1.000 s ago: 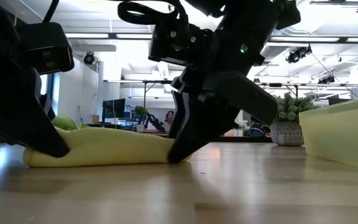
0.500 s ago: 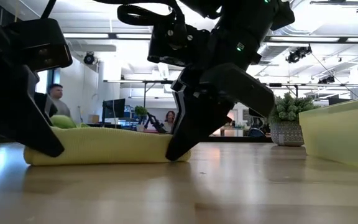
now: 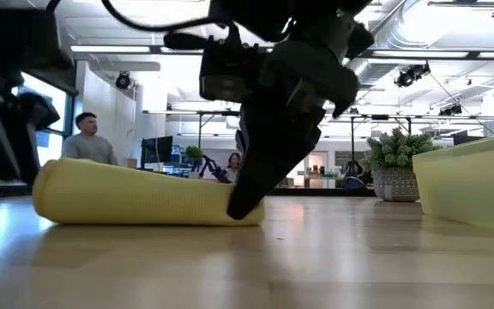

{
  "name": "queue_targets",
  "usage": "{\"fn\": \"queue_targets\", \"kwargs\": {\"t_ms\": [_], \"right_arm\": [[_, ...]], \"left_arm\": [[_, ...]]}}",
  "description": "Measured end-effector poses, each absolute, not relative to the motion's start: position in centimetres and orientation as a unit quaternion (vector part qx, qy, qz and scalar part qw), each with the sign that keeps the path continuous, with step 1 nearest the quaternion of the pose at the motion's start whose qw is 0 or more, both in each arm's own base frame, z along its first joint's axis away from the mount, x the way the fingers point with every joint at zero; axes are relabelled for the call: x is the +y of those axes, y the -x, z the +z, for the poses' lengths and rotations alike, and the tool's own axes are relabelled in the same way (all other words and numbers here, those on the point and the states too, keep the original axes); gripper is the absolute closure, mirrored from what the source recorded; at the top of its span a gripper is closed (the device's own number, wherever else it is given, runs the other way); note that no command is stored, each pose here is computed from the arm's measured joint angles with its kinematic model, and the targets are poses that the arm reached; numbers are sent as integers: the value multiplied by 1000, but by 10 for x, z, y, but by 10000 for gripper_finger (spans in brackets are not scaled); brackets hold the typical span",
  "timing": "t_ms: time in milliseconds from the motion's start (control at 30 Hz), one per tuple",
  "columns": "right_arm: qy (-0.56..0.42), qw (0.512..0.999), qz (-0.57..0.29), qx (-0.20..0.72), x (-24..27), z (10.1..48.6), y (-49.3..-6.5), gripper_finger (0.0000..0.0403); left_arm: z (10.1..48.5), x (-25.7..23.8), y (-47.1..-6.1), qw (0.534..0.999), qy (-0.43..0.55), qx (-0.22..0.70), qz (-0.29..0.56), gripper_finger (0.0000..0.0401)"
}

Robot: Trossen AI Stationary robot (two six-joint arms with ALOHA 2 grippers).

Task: Roll microfiber towels into tight, uniform cylinder then place into a basket
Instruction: Roll the yellow microfiber cloth

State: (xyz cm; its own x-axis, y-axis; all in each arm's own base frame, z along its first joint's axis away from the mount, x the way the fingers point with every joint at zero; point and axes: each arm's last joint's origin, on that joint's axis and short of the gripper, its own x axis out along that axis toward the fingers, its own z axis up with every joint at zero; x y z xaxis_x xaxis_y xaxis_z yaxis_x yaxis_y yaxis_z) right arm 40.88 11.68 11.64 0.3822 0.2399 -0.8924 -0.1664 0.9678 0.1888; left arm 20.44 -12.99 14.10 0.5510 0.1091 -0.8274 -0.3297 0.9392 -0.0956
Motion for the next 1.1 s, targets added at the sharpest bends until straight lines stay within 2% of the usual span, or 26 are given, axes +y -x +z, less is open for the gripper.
{"fn": "queue_targets", "kwargs": {"t_ms": [100, 233, 433, 867, 967, 1100], "right_arm": [[-90, 818, 147, 548, 108, 116, -411, 401], [-171, 800, 167, 550, 95, 117, -416, 402], [-245, 784, 171, 544, 83, 118, -421, 402], [-241, 789, 170, 539, 84, 118, -422, 394], [-221, 796, 181, 534, 84, 119, -422, 375], [-186, 807, 199, 524, 84, 126, -420, 326]], "left_arm": [[153, -139, -206, 895, 128, 420, 80, 249], [160, -155, -213, 933, 70, 352, 24, 249], [139, -162, -223, 946, -12, 319, 56, 246], [91, -152, -246, 928, -28, 357, 104, 207], [86, -149, -249, 923, 2, 370, 102, 206], [87, -149, -251, 918, 71, 377, 99, 206]]}}
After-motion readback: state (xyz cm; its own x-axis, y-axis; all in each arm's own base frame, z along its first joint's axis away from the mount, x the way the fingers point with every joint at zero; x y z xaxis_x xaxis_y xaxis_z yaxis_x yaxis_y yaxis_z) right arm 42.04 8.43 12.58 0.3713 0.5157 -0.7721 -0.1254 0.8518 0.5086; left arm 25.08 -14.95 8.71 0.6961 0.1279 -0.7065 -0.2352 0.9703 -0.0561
